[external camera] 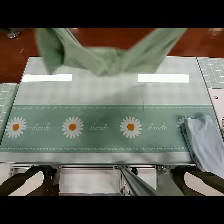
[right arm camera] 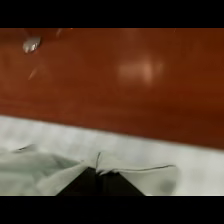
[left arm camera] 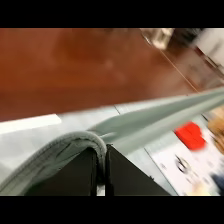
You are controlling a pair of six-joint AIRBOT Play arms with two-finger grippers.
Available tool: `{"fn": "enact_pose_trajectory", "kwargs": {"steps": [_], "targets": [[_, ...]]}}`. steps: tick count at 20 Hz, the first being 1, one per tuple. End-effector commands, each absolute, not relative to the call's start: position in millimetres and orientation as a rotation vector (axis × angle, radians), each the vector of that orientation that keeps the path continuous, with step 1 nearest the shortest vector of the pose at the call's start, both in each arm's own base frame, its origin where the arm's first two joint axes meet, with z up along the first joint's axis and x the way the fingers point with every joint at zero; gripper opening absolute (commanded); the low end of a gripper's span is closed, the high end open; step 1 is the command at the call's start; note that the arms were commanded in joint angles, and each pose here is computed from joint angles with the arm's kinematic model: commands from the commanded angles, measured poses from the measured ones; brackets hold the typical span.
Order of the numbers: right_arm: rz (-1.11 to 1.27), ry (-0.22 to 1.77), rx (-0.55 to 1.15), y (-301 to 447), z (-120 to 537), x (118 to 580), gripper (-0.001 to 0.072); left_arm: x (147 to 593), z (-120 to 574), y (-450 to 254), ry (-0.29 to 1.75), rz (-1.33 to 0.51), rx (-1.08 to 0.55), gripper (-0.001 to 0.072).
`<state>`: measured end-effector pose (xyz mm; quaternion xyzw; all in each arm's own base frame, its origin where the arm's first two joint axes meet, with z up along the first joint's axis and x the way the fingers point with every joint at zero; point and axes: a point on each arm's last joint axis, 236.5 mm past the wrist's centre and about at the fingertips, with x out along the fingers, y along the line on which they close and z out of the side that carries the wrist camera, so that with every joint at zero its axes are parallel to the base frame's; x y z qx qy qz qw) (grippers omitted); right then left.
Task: Fold the shirts.
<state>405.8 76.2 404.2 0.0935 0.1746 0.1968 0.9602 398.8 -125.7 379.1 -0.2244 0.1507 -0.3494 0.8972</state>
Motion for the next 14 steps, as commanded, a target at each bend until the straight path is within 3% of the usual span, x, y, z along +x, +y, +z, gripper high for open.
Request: {"fn": "enact_pose_trajectory", "kwargs": {"steps": [1,5,8,11,14], "targets": [[0.292,0.18,0.027,59,479,312,0.0024,350,464,-75,0.098,-0.534,-0.31,0.0021],[0.178,0.116,-0.067,42,499,220,0.0024,286,494,-28,-0.007,-0.244,-0.114,0.0021],[0.144,0.116,-0.083,38,496,178,0.0024,250,482,-11,0.045,-0.075,-0.027,0.0022],[0.136,0.247,-0.063,36,453,169,0.0024,239,450,-6,0.134,-0.033,-0.006,0.0022],[0.175,0.478,-0.001,41,372,188,0.0024,258,361,-17,0.372,-0.104,-0.072,0.0022]]}}
